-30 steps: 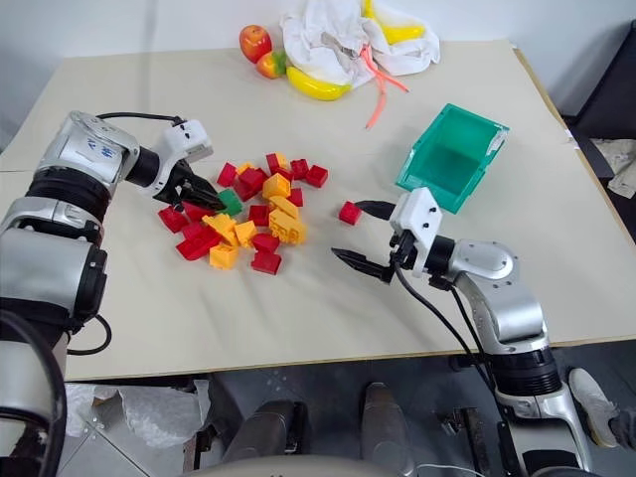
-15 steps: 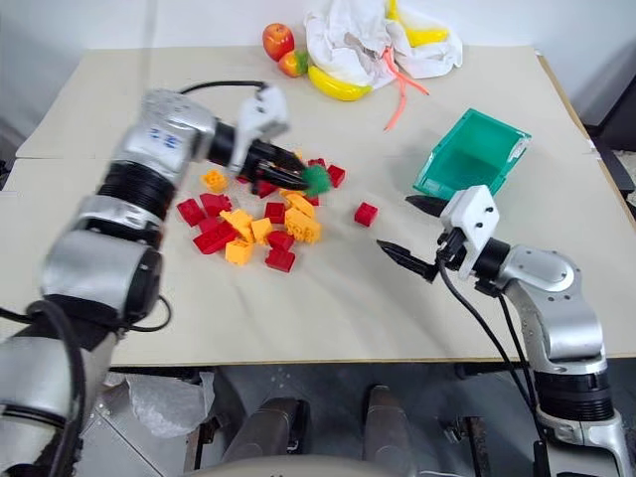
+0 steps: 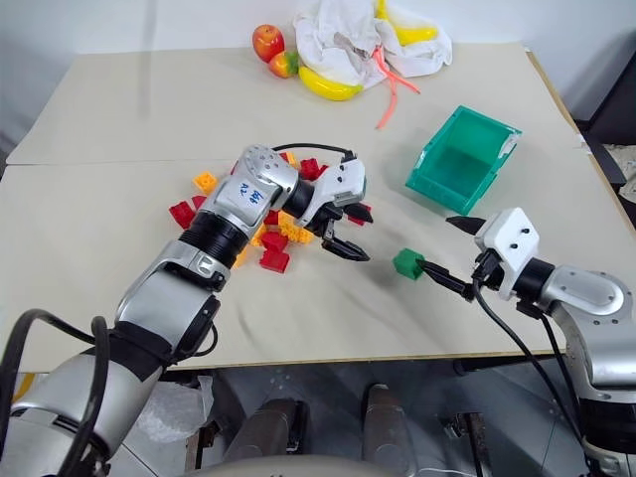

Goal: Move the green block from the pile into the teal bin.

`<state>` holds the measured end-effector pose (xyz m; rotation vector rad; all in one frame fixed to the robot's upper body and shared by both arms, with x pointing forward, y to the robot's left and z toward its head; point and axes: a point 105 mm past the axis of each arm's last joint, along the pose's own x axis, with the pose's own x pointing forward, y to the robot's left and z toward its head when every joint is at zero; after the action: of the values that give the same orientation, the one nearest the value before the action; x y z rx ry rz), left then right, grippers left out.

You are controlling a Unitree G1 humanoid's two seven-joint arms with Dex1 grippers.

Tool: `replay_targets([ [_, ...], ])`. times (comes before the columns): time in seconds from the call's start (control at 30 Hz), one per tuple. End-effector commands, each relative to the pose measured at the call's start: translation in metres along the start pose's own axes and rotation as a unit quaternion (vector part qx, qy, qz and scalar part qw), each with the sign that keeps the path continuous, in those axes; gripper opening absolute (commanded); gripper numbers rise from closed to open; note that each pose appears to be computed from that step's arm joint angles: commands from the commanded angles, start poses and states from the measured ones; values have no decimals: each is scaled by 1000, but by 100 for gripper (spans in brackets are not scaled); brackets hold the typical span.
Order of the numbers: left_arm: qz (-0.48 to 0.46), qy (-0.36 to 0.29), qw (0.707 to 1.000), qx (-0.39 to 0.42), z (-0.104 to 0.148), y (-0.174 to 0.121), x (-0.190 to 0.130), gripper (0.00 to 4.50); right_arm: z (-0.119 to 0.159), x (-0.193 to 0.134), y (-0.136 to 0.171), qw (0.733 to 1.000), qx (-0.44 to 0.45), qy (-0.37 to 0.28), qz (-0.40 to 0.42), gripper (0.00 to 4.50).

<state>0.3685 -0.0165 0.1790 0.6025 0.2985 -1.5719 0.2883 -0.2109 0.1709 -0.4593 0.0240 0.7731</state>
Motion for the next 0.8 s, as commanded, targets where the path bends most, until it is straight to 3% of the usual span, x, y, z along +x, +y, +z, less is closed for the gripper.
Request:
replay_targets([
  [0.03, 41, -39, 998, -18, 1, 6, -32, 448, 15, -14, -4, 1000, -28, 12, -6, 450],
  [0.2, 134, -132, 980, -60, -23, 3, -87, 448, 10, -50, -15, 995, -13, 101, -26, 450],
  [0.33, 147, -204, 965, -71, -36, -22, -114, 448, 12, -62, -10, 990, 4, 137, -20, 450],
  [0.57, 193, -242, 949, -59, -49, -45, -144, 448, 5, -38, 11, 984, 72, 162, -30, 450],
  [0.8, 140, -264, 954, -32, -53, -80, -148, 448, -12, -5, 30, 970, 143, 151, -122, 450],
])
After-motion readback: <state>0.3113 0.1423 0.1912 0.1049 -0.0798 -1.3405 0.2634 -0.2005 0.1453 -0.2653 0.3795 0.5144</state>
